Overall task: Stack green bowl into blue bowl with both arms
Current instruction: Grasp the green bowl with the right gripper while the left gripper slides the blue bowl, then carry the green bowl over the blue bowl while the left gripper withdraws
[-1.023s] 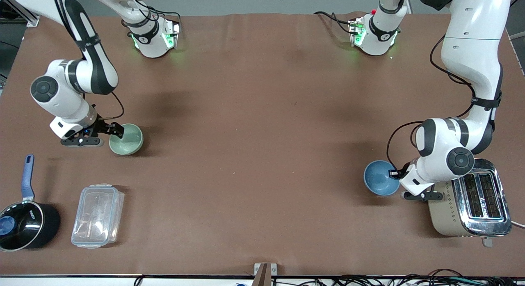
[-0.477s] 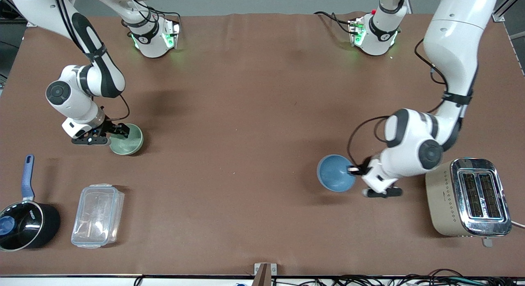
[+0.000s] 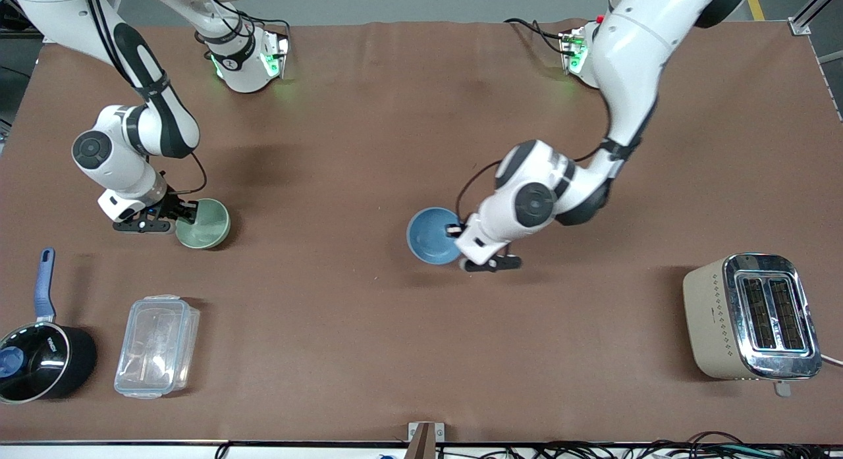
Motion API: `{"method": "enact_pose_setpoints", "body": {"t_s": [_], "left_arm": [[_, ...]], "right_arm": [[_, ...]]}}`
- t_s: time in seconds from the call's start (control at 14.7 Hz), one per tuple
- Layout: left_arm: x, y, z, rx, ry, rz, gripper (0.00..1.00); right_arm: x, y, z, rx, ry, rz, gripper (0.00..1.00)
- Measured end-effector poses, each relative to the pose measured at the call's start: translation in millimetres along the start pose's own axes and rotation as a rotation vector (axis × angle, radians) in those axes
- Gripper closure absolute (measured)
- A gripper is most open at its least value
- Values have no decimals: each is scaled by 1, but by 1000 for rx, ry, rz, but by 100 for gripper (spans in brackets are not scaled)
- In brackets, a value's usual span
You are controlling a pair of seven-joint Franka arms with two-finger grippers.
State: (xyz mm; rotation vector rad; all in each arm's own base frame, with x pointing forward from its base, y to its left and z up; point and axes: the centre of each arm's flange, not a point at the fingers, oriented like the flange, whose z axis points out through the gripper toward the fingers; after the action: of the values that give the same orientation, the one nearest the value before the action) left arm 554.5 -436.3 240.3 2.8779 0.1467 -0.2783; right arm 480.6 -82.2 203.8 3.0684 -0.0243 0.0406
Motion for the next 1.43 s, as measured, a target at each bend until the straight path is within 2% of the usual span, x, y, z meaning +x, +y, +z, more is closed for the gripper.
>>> {"method": "enact_pose_setpoints", "body": {"t_s": [0.07,0.2,0.48,0.61,0.75,0.95,1.16,1.43], "left_arm": [[-3,6,14,3,4,-11,95],[-4,14,29,11,10,-21,95],[-4,21,30,17,25,-28,93],[0,21,26,15,36,-39,77],[12,18,10,19,78,-44,58],[42,-6,-54,91,177,-44,29],[66,-50,-158,181,251,-73,2],[71,-123,-292,214,317,-61,0]], "right_arm": [[2,1,-3,4,5,14,90],[6,3,-10,13,-18,35,92],[39,13,-62,40,-149,77,95],[62,11,-105,66,-206,87,95],[79,-3,-142,71,-229,98,95],[94,-68,-173,56,-236,155,95],[90,-173,-196,44,-218,251,95],[65,-299,-233,58,-173,349,95]]}}
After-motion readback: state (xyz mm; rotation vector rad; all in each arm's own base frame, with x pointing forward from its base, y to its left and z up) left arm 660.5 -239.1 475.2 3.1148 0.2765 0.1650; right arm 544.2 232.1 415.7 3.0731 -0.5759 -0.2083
